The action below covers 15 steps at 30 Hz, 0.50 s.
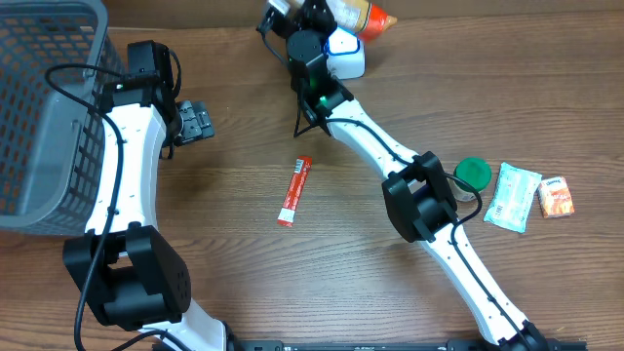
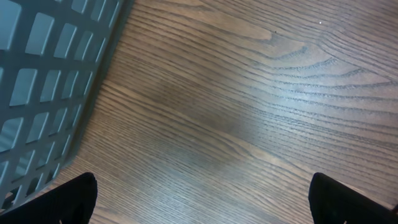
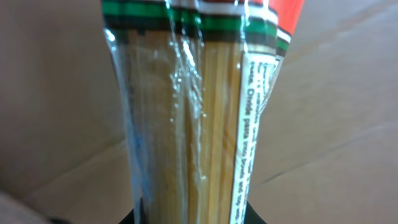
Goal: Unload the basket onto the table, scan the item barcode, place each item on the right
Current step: 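Carry the snack tube up to the barcode scanner window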
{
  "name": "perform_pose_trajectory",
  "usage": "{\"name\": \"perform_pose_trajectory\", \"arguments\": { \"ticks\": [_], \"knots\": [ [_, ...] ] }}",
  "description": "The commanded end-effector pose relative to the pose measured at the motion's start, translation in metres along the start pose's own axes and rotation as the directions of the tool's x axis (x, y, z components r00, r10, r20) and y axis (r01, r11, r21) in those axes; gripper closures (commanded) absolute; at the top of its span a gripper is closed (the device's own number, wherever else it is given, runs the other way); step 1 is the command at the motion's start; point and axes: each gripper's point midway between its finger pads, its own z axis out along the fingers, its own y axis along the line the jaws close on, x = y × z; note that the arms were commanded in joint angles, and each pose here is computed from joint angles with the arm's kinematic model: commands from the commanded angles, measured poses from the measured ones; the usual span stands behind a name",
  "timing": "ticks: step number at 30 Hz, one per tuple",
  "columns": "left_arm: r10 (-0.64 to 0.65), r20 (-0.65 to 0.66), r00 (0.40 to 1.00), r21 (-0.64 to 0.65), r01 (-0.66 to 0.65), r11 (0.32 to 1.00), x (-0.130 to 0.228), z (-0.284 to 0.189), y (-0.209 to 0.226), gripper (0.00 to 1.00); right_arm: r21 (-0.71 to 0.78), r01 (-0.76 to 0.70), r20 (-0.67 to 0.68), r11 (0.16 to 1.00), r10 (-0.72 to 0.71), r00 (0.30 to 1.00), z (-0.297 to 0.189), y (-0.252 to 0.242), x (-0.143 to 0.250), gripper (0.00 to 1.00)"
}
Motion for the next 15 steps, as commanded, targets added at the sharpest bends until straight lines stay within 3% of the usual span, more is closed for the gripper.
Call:
{"name": "perform_pose_trajectory", "arguments": {
  "ticks": [1, 12, 15],
  "knots": [
    [0.012, 0.024, 1.000, 0.012, -0.012, 1.000, -0.006, -0.008, -0.003, 0.00, 0.065, -0.056, 0.006, 0.996, 0.055, 0.998, 0.002, -0.033, -0.010, 0.96],
    [0.012, 0.024, 1.000, 0.012, -0.012, 1.000, -0.006, -0.008, -0.003, 0.00, 0.013, -0.039, -0.006, 0.999, 0.040, 0.999, 0.001, -0.017, -0.007, 0.96],
    [0.012, 0.024, 1.000, 0.012, -0.012, 1.000, -0.006, -0.008, -0.003, 0.00, 0.071, -0.111, 0.000, 0.991, 0.111, 0.994, -0.001, -0.044, -0.015, 0.97]
  ]
}}
